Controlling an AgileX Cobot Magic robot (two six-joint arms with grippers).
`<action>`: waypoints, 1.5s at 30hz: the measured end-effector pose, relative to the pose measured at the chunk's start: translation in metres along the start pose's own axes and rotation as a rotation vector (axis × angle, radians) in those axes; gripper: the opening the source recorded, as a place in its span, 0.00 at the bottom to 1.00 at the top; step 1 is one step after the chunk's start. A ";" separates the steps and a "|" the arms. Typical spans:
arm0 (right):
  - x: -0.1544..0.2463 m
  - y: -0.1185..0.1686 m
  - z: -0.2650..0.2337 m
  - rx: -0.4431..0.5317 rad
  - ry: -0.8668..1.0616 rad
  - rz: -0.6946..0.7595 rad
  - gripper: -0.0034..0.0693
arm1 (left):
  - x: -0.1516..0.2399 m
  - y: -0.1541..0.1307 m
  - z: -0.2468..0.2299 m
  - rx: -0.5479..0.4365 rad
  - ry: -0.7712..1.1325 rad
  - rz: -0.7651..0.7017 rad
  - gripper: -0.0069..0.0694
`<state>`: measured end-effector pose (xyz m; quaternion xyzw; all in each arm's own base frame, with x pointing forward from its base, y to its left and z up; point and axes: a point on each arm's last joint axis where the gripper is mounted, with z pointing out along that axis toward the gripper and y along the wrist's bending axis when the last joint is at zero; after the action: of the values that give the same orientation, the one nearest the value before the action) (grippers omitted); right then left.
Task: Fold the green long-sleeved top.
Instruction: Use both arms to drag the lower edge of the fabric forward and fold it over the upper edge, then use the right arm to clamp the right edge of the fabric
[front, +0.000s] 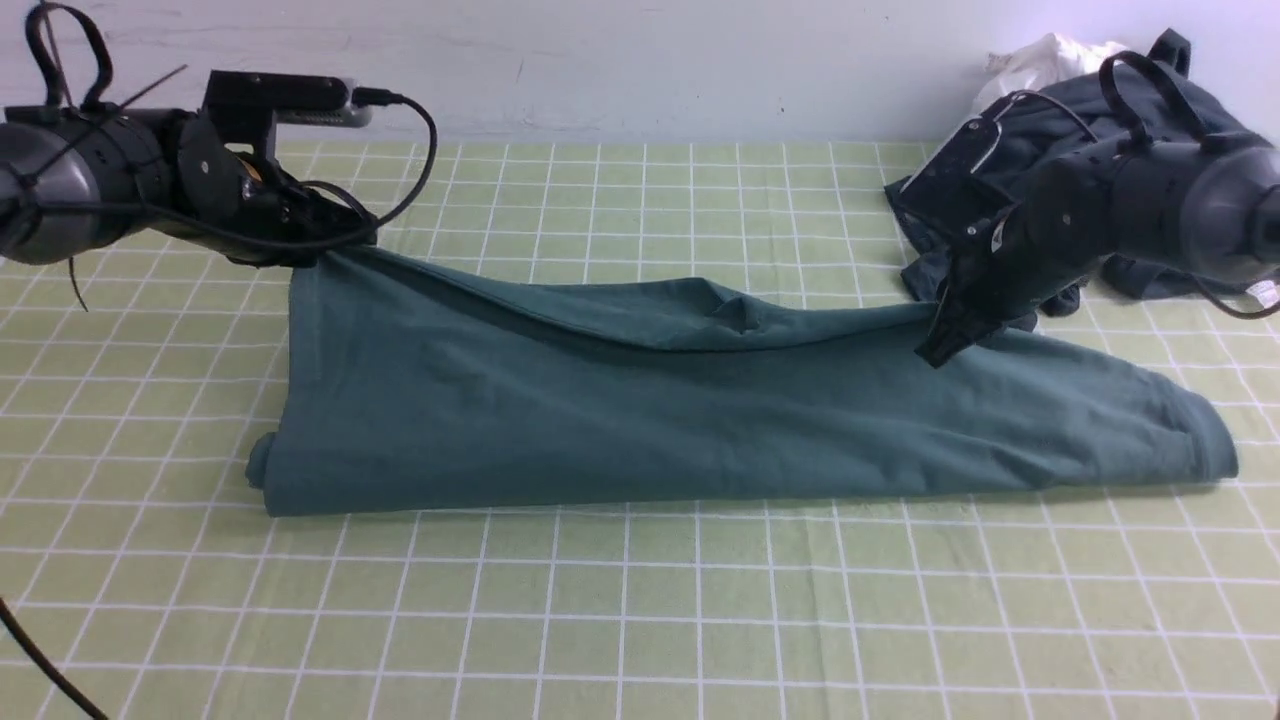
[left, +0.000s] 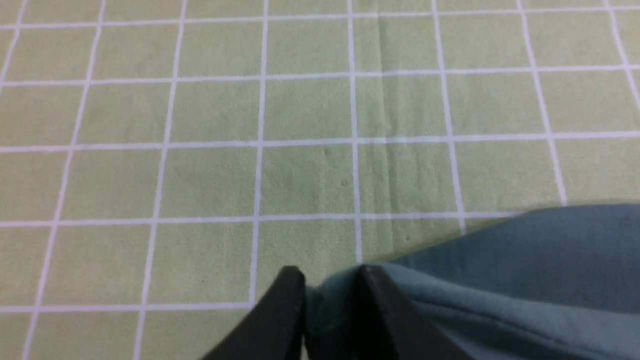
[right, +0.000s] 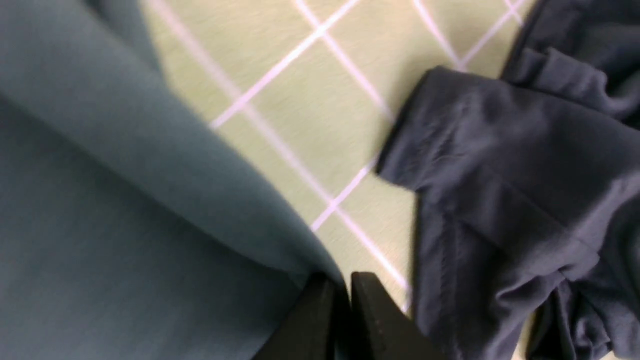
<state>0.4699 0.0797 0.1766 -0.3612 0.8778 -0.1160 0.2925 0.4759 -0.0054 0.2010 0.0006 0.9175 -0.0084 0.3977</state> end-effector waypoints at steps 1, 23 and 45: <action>-0.002 -0.002 0.000 0.006 -0.006 0.039 0.21 | 0.001 0.000 0.004 0.000 0.005 -0.001 0.39; -0.069 0.100 0.029 -0.358 -0.275 0.009 0.03 | 0.008 -0.027 -0.240 0.066 -0.083 0.166 0.09; 0.009 -0.082 -0.117 -0.282 -0.088 0.597 0.47 | 0.157 -0.008 -0.283 -0.003 -0.018 0.151 0.08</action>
<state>0.4408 0.0145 0.3008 -0.1297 0.9388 0.1133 0.2984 0.1615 -0.0098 0.2803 0.0690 0.9113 0.0232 0.4052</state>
